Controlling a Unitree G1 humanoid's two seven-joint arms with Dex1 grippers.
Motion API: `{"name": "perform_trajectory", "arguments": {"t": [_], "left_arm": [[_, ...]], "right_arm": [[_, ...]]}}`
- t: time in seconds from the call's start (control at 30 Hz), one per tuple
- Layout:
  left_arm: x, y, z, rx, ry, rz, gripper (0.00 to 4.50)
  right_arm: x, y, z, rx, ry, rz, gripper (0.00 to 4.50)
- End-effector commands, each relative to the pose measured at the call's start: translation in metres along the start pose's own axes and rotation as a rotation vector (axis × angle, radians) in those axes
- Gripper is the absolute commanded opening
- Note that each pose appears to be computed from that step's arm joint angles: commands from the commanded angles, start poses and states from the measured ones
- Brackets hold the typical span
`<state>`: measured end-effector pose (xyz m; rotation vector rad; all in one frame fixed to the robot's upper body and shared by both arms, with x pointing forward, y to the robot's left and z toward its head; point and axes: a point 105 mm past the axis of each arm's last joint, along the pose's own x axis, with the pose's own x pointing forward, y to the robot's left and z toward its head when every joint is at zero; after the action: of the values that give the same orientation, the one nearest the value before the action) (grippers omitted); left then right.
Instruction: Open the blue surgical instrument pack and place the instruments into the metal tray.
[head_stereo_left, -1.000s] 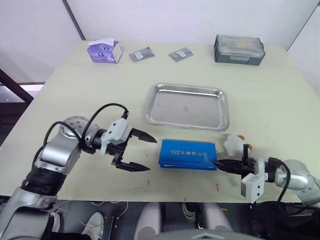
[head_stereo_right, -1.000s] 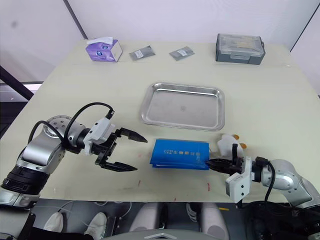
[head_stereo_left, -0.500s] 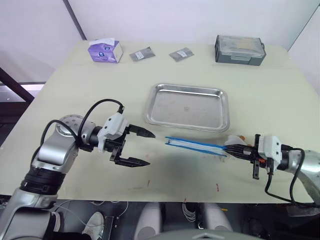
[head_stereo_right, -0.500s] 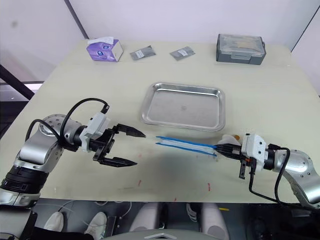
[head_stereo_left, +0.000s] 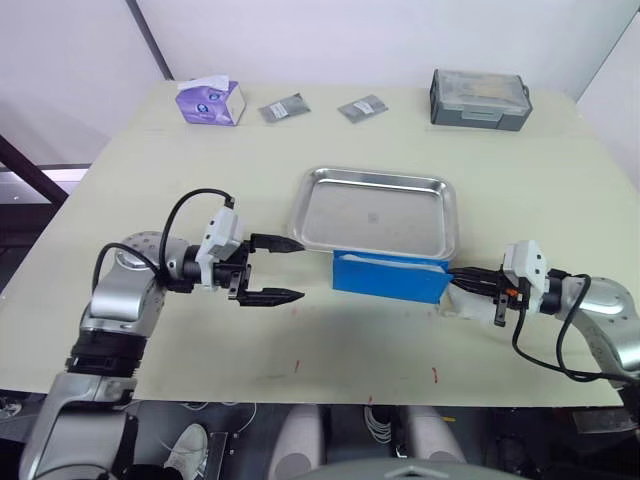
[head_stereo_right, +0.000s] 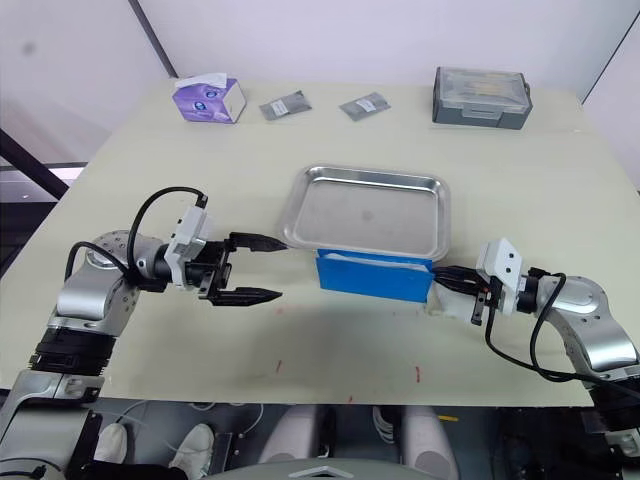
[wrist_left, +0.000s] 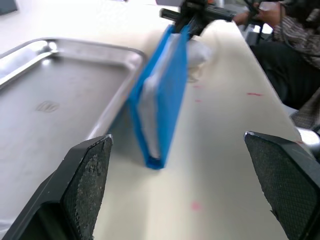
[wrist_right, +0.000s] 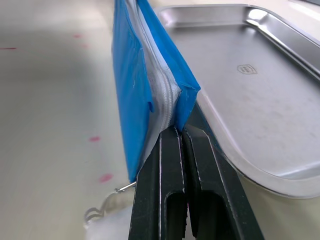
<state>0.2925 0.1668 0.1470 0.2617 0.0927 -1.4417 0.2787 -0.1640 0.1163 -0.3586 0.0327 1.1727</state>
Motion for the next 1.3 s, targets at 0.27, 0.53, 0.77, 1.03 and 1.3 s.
{"name": "perform_trajectory", "arguments": {"t": [0.27,0.53,0.77,1.03,1.3], "left_arm": [[0.030,0.010,-0.009,0.033,-0.025,-0.071,4.50],[0.051,0.010,-0.012,0.022,-0.044,-0.138,4.50],[0.055,0.006,-0.015,0.010,-0.047,-0.156,2.14],[0.055,-0.001,-0.013,0.017,-0.056,-0.145,0.05],[0.044,-0.014,-0.014,0.024,-0.034,-0.131,0.00]], "right_arm": [[0.001,0.001,0.012,-0.054,-0.038,0.014,0.08],[0.003,0.001,0.013,-0.058,-0.039,0.013,0.08],[0.004,-0.001,0.014,-0.059,-0.039,-0.001,0.00],[-0.003,-0.002,0.018,-0.048,-0.029,-0.017,0.00],[-0.024,0.003,0.030,0.000,-0.024,-0.016,2.35]]}}
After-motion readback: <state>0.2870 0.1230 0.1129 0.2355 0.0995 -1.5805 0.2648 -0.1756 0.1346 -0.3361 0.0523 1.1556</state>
